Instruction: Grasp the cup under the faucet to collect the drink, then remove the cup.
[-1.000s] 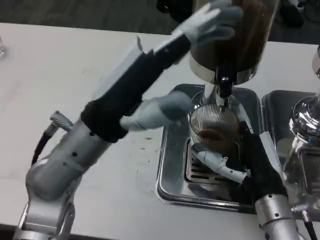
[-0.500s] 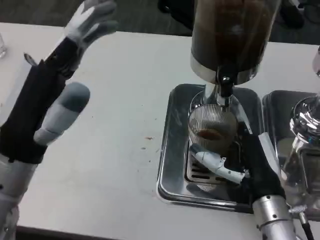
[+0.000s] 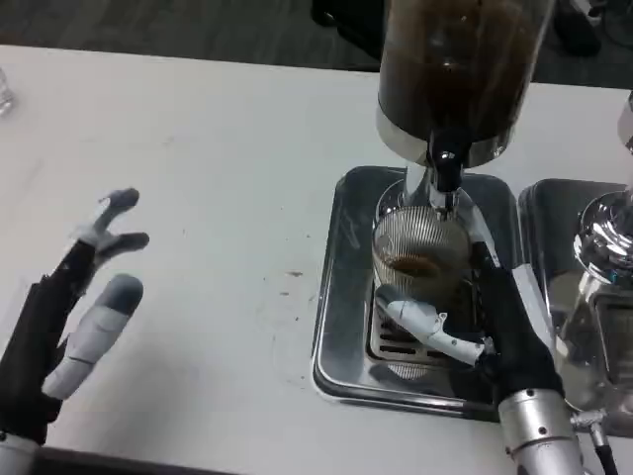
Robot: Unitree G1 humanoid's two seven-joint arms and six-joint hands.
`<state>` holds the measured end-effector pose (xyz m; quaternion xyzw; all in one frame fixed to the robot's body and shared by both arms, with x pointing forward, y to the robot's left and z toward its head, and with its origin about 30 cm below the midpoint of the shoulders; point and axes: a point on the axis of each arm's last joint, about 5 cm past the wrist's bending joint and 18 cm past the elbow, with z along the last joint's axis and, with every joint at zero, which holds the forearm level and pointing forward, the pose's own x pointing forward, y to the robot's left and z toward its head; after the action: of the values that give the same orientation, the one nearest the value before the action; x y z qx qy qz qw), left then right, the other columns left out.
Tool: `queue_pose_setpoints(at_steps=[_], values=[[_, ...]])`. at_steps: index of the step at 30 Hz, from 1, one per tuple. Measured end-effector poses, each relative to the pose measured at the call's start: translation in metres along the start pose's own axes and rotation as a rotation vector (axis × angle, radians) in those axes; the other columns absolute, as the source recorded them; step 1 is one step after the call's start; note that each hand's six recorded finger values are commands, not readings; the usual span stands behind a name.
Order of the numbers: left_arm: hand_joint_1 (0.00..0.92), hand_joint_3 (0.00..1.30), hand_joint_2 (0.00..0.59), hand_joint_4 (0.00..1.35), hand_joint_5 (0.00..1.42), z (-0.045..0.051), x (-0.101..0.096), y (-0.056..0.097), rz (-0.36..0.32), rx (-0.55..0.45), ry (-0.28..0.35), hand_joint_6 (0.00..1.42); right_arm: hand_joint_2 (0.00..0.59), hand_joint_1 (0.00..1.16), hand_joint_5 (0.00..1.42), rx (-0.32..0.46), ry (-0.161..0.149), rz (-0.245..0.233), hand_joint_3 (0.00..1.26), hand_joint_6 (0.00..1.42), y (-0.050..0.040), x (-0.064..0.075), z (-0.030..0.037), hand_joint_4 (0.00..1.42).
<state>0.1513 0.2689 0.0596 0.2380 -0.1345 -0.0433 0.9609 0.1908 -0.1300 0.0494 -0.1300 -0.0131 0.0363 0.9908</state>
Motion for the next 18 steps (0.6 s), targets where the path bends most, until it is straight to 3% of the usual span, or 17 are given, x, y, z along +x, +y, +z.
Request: queue_pose_setpoints(at_steps=[7, 18], values=[[0.000, 0.14, 0.140, 0.04, 0.23, -0.0078, -0.005, -0.006, -0.105, 0.035, 0.064, 0.09, 0.189, 0.86, 0.06, 0.013, -0.005, 0.001, 0.00, 0.12, 0.0021, 0.000, -0.0011, 0.03], [0.000, 0.15, 0.144, 0.04, 0.23, -0.0083, -0.005, -0.011, -0.106, 0.026, 0.065, 0.09, 0.180, 0.92, 0.16, 0.045, -0.006, -0.008, 0.00, 0.17, 0.0049, 0.001, -0.0012, 0.15]])
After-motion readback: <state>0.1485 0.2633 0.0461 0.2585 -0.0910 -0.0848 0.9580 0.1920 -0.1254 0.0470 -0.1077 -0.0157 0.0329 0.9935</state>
